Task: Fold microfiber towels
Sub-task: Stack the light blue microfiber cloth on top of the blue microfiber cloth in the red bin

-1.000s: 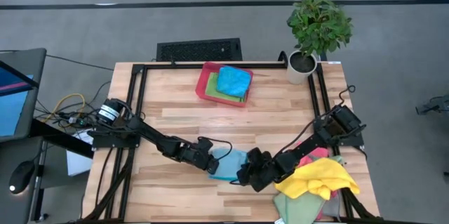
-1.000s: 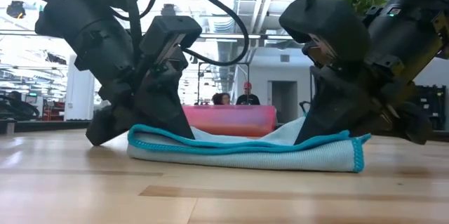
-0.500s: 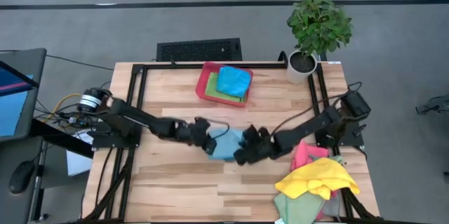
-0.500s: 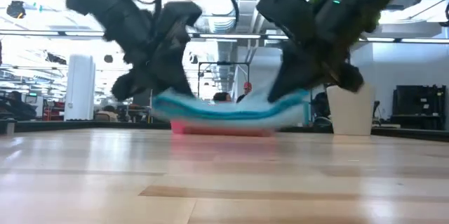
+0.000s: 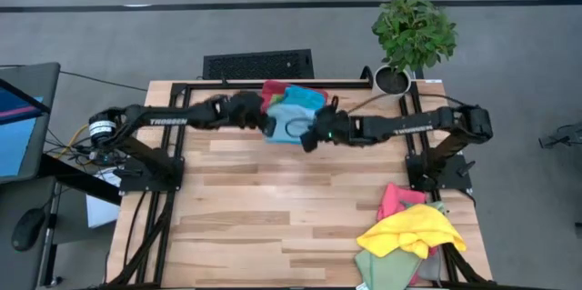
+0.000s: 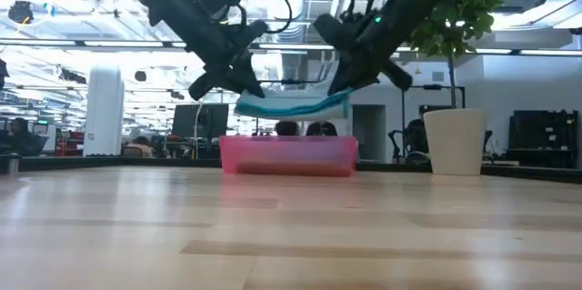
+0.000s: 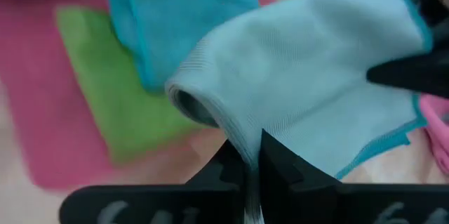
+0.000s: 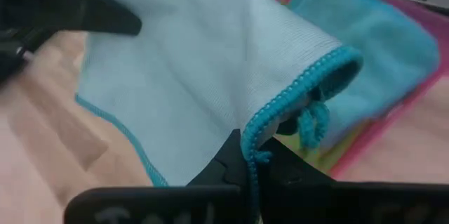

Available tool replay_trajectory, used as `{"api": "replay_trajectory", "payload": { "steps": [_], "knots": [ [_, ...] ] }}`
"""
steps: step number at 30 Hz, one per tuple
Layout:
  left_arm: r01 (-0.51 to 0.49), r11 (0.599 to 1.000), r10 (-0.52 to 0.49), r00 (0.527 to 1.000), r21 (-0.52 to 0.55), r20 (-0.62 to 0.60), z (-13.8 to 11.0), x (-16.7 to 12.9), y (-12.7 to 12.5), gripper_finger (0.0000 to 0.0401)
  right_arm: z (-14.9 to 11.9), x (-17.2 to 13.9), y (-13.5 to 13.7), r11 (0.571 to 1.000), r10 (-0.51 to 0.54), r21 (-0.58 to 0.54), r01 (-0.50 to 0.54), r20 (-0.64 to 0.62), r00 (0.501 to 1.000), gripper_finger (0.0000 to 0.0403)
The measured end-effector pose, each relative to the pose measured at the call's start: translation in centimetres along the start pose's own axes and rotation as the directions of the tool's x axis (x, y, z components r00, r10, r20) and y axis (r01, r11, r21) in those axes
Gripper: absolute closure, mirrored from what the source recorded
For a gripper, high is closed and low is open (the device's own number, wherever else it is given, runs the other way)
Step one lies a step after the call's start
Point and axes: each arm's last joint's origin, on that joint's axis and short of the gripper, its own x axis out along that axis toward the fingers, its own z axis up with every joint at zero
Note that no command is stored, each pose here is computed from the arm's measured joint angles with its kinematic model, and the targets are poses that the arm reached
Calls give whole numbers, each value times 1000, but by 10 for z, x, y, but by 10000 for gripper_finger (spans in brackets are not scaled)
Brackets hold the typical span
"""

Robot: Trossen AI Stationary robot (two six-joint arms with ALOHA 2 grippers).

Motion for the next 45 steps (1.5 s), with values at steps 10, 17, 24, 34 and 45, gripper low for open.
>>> {"api": "replay_trajectory", "payload": {
  "steps": [10,17,24,34,45],
  "knots": [
    [-65,997,65,998,44,-4,51,37,28,399,28,38,-50,998,-52,41,53,-18,998,373],
    [-133,988,141,985,78,-101,69,78,42,394,35,53,-70,997,-68,44,69,-31,997,373],
    [-140,984,153,981,110,-121,76,86,43,391,25,74,-84,995,-75,53,81,-116,990,356],
    [-216,956,240,964,197,-110,75,84,47,312,20,84,-84,996,-85,-10,85,-110,990,284],
    [-249,942,284,949,226,-135,82,78,43,178,47,40,-83,989,-141,-42,141,17,990,169]
  ]
}}
